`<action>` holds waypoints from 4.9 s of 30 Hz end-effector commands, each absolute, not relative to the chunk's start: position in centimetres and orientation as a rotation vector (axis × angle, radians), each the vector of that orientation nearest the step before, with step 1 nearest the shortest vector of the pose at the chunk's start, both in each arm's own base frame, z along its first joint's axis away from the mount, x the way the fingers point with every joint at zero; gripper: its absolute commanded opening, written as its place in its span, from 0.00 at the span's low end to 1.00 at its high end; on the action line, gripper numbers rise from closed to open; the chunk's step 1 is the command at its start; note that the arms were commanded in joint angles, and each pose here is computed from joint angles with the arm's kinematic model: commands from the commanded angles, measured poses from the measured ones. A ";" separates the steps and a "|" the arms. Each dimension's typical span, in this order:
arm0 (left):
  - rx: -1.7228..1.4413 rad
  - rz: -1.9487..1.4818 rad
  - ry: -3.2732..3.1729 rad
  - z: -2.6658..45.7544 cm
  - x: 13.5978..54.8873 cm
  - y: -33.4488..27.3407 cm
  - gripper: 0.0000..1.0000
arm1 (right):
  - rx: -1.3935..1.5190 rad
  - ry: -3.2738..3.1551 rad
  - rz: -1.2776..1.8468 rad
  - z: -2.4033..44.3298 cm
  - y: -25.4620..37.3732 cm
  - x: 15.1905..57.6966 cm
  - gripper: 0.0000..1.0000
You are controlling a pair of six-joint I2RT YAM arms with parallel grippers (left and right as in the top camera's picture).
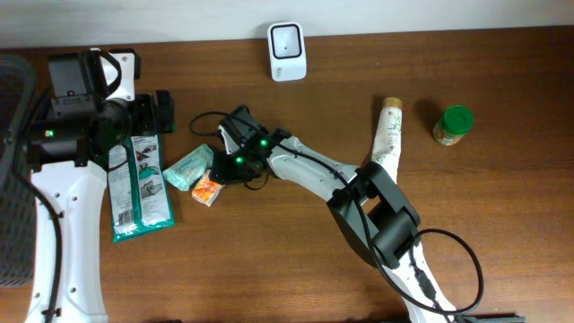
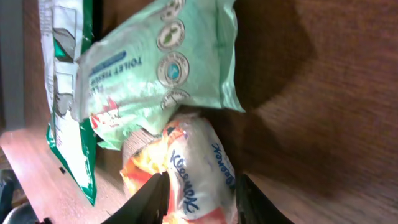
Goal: Scan the item barcode
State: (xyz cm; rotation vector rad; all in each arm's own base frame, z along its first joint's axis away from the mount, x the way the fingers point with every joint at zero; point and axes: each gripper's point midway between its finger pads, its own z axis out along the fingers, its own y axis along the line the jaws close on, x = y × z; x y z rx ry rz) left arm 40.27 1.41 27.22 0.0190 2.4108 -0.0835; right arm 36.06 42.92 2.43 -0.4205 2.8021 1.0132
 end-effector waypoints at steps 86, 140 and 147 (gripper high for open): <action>0.036 -0.090 2.397 27.7 40.4 1.2 0.99 | -0.353 3.065 0.681 4.4 21.5 39.6 0.31; 0.036 -0.090 2.397 27.7 40.4 1.2 0.99 | -0.208 2.162 2.128 21.5 18.4 40.9 0.04; 0.036 -0.090 2.397 27.7 40.4 1.2 0.99 | -0.174 2.233 2.041 20.3 17.9 41.3 0.04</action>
